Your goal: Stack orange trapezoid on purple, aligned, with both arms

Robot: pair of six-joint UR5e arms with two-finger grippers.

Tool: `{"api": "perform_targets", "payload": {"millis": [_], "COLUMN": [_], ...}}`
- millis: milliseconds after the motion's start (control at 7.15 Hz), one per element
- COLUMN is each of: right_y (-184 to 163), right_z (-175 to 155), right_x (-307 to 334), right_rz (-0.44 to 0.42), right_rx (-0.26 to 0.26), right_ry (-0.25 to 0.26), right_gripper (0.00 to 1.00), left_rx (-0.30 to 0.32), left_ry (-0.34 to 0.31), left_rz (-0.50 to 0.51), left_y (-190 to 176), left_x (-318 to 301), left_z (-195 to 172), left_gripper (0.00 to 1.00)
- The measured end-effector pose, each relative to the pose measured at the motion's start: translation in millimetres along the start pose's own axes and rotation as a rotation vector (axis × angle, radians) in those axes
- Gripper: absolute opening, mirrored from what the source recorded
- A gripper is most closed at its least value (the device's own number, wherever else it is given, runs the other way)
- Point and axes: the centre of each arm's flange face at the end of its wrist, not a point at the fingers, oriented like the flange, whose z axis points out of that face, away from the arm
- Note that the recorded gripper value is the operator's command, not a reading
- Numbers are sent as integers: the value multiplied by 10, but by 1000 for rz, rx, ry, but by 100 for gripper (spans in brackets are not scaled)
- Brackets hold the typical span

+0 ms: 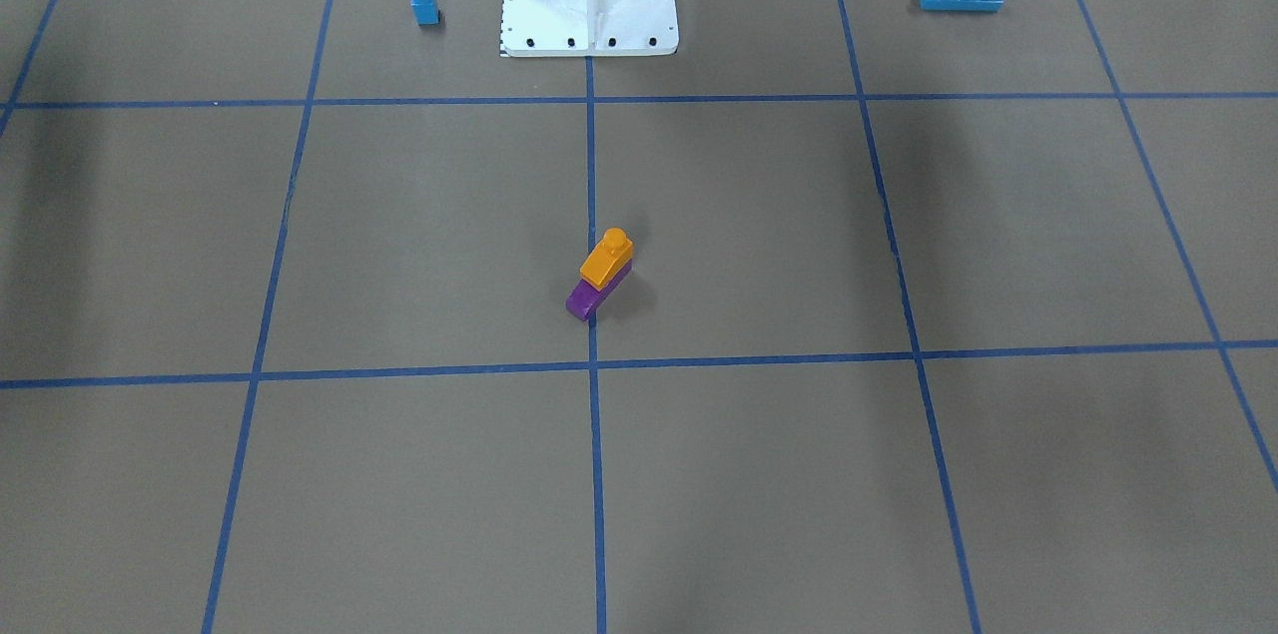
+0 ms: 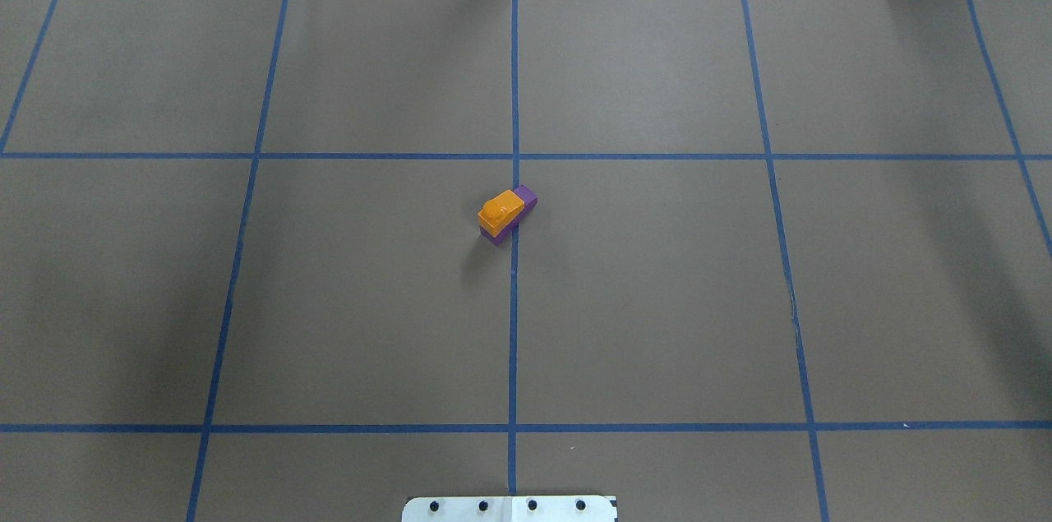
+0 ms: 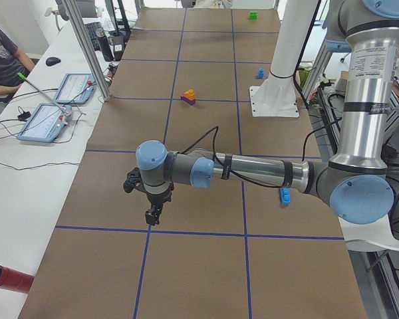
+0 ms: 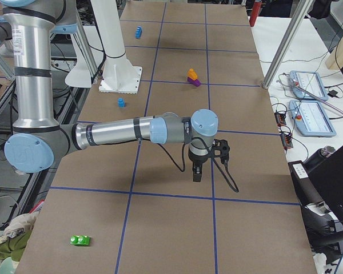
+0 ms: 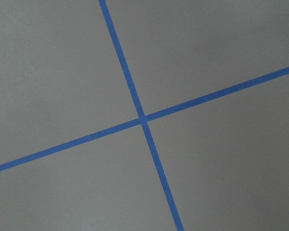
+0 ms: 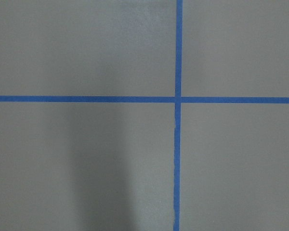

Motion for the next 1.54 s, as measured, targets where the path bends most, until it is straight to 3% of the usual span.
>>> {"api": "perform_targets", "payload": {"millis": [280, 839, 1538], "right_y": [72, 85, 88], "right_z": [124, 207, 223], "right_x": [173, 262, 284], "right_rz": [22, 47, 52], "right_rx": [-10, -24, -27], "right_ry": [-34, -32, -32], "right_gripper": [100, 100, 100], "left_rx": [-7, 0, -16], "left_ry": [0, -8, -4], "left_rz": [-10, -68, -91], "left_y": [12, 140, 249], "left_x": [-28, -222, -306], "left_z": [15, -151, -95], "left_gripper": [100, 100, 100]}}
